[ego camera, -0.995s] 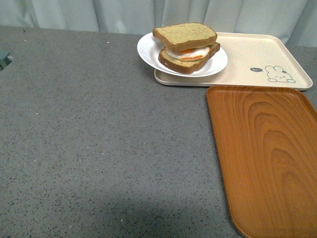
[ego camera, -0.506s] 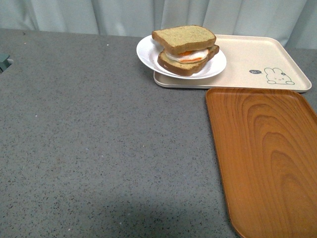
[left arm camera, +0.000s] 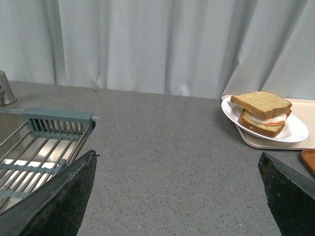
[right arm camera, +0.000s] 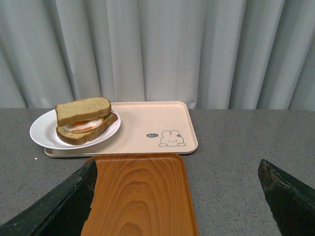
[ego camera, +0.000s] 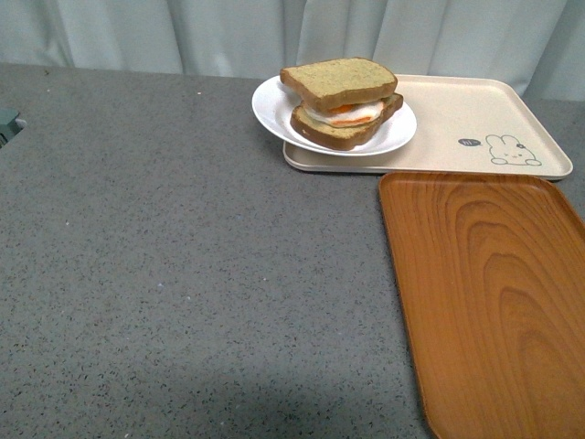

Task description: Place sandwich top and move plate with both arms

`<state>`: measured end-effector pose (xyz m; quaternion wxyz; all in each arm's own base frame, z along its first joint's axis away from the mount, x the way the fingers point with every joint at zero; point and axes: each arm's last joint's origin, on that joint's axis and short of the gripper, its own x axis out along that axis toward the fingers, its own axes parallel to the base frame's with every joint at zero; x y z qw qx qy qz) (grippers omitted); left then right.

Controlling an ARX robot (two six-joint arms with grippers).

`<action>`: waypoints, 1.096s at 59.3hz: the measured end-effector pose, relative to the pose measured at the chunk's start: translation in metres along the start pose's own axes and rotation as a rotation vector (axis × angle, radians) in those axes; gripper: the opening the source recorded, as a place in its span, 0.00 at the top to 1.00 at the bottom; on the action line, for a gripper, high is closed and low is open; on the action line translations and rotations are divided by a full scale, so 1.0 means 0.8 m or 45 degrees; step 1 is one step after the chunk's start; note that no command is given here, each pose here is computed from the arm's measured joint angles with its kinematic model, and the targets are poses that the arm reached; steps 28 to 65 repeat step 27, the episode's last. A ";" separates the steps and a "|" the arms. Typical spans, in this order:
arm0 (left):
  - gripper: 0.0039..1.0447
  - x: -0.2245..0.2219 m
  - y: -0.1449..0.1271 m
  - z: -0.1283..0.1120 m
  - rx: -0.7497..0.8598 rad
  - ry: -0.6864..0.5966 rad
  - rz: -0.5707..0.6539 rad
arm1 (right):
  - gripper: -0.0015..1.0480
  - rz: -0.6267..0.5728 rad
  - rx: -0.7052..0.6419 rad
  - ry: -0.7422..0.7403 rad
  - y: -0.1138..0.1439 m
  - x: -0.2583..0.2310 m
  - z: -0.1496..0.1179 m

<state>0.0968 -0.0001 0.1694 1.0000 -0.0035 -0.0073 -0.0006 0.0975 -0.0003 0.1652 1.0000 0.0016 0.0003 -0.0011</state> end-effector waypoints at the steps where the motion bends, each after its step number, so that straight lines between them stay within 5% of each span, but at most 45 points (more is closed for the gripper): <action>1: 0.06 0.000 0.000 0.000 0.000 0.000 0.000 | 0.09 0.000 0.000 0.000 0.000 0.000 0.000; 65: 0.06 0.000 0.000 0.000 0.000 0.000 0.000 | 0.09 0.000 0.000 0.000 0.000 0.000 0.000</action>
